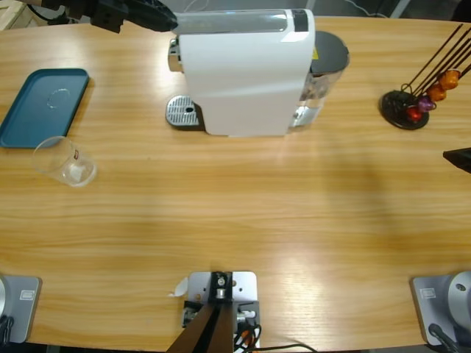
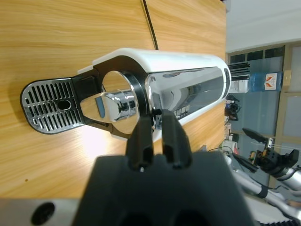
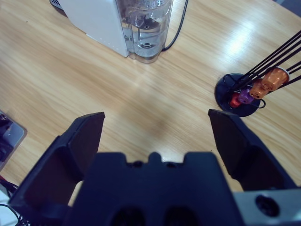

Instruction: Pour coffee

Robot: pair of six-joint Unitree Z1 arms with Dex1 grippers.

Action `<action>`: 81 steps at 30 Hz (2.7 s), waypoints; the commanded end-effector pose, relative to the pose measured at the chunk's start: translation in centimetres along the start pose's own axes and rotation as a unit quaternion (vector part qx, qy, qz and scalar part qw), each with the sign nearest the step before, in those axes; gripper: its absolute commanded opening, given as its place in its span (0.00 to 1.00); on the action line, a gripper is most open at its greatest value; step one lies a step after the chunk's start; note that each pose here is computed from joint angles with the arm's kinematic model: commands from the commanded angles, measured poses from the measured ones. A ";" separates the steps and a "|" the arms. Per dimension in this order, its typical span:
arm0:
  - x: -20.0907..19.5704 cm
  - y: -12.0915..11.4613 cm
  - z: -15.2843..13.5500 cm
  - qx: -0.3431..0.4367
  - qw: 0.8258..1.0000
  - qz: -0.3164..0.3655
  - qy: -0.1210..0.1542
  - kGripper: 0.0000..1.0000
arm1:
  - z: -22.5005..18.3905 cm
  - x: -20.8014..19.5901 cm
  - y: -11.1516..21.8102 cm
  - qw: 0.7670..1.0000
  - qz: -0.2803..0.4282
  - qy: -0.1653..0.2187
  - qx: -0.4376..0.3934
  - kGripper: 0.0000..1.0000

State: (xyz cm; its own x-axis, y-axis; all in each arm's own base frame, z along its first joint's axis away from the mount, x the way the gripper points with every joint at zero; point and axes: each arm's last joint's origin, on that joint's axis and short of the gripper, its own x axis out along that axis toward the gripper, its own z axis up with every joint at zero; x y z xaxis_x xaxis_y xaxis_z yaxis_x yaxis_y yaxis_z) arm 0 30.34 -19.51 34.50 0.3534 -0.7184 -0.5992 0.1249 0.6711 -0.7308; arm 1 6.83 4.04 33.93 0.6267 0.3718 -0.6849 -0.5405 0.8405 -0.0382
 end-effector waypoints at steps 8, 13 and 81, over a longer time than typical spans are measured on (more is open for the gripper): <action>-0.7 -1.1 -0.3 0.053 0.998 -0.037 0.000 0.00 | 0.2 0.5 -0.1 1.000 -0.007 0.017 0.001 1.00; -1.8 -2.5 0.2 0.061 0.996 -0.066 -0.012 0.00 | 0.2 0.4 -0.1 1.000 -0.007 0.016 0.001 1.00; -8.9 5.8 -17.5 0.438 0.892 0.109 0.004 0.99 | -3.9 15.6 -7.9 0.944 -0.268 -0.089 0.173 0.08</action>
State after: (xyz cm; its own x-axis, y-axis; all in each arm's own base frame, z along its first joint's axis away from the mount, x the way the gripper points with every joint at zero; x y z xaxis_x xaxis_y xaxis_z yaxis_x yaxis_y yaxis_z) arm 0 11.71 -12.16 31.65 0.4927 -0.5745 -0.6536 0.7312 0.6805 -0.0470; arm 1 18.41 1.66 21.72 0.8780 -0.1252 -0.4620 0.1014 0.9919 -0.0760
